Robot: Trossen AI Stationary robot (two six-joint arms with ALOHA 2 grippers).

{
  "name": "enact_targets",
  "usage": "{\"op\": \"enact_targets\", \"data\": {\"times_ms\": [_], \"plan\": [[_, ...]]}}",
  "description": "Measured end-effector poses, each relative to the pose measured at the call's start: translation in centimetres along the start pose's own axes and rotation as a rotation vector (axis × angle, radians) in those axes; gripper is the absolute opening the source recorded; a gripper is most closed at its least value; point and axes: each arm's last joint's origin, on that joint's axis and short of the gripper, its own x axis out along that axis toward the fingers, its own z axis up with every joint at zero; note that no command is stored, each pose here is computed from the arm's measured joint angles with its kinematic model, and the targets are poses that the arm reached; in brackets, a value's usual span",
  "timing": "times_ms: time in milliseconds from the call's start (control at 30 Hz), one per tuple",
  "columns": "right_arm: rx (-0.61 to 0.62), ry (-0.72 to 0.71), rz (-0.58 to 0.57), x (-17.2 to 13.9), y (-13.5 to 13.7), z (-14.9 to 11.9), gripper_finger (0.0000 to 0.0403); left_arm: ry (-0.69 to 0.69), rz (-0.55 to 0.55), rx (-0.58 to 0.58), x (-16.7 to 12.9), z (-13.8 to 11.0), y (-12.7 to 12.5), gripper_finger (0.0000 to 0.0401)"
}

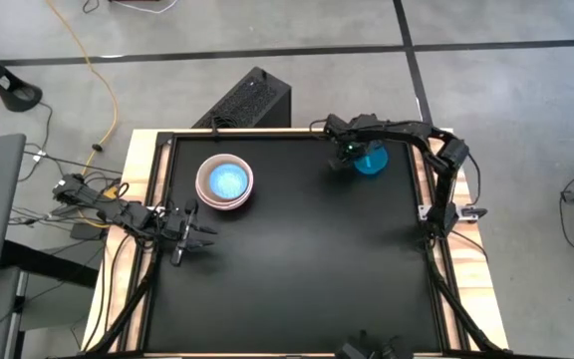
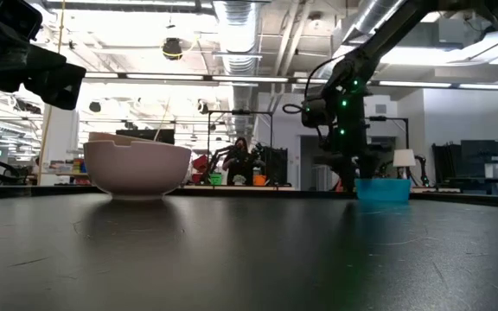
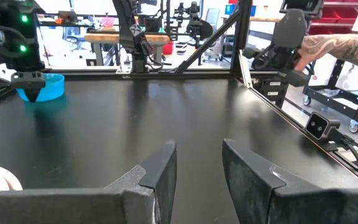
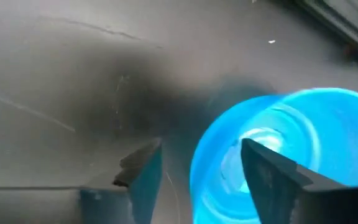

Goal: Nest bowls inside each other
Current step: Stack the blue bowl on top of the blue bowl

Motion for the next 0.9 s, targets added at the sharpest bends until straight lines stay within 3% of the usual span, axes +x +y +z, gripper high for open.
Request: {"op": "enact_targets", "data": {"times_ms": [100, 233, 300, 433, 533, 767, 900], "plan": [[-0.020, 0.031, 0.016, 0.5, 0.4, -0.2, 0.0169, 0.000, -0.001, 0.000, 0.0, 0.0, 0.0, 0.0118], [-0.034, 0.022, 0.030, 0.1, 0.9, -0.4, 0.0047, 0.000, 0.000, 0.000, 0.0, 0.0, 0.0, 0.0118], [-0.072, 0.006, 0.042, -0.8, 1.6, -0.7, 0.0016, 0.000, 0.000, 0.000, 0.0, 0.0, 0.0, 0.0118], [-0.155, -0.054, 0.081, -4.1, 4.6, -0.9, 0.0013, 0.000, 0.000, 0.000, 0.0, 0.0, 0.0, 0.0118], [-0.255, -0.180, 0.161, -7.8, 8.2, -1.2, 0.0005, 0.000, 0.000, 0.000, 0.0, 0.0, 0.0, 0.0118], [-0.610, -0.738, 0.461, -17.5, 17.1, -3.5, 0.0003, 0.000, 0.000, 0.000, 0.0, 0.0, 0.0, 0.0118], [-0.736, -1.035, 0.632, -20.4, 20.7, -4.9, 0.0003, 0.000, 0.000, 0.000, 0.0, 0.0, 0.0, 0.0118]]}}
